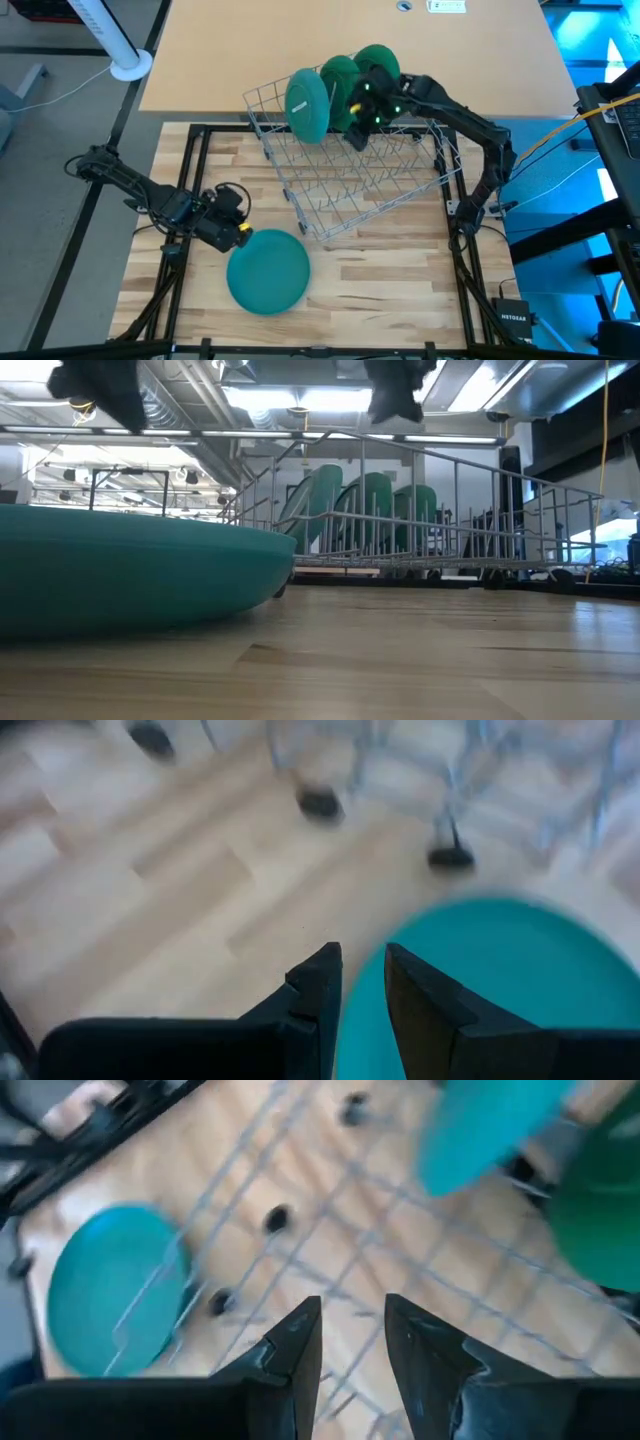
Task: Sort dishes
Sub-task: Put the light green plate in the dish rack
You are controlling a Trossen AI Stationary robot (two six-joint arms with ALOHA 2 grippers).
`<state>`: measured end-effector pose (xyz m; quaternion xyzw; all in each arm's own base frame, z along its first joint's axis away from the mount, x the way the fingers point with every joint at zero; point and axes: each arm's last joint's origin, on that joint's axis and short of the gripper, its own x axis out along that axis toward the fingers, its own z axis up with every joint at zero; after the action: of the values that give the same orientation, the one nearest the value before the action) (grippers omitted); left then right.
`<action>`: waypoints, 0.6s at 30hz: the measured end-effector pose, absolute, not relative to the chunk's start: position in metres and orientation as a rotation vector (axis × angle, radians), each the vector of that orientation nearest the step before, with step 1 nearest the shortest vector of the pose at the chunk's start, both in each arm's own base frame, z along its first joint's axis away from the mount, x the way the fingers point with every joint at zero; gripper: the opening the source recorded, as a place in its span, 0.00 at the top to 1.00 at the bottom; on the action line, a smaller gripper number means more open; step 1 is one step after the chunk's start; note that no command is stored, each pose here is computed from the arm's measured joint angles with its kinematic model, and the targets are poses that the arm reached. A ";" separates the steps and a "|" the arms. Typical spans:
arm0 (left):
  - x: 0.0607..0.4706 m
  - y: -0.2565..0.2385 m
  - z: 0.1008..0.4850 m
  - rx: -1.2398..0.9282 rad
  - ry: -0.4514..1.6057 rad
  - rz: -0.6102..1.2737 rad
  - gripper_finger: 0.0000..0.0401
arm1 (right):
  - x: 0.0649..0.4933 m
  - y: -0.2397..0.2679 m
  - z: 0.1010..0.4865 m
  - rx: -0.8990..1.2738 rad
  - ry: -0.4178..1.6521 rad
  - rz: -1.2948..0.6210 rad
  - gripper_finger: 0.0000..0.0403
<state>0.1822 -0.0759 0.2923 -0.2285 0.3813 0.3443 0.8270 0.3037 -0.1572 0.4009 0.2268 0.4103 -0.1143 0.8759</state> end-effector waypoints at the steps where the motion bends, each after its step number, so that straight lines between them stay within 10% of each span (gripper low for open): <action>1: 0.182 -0.077 0.292 -0.502 0.856 0.700 0.82 | 0.306 -0.146 0.403 0.444 0.858 -0.203 0.71; 18: 0.219 -0.182 0.264 -0.474 0.895 0.058 0.82 | 0.329 0.044 0.409 0.043 0.920 0.371 0.71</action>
<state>0.2192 -0.1819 0.2635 -0.2271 0.4284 0.0276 0.8741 0.3291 0.0444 0.4091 0.0208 0.4414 0.1777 0.8793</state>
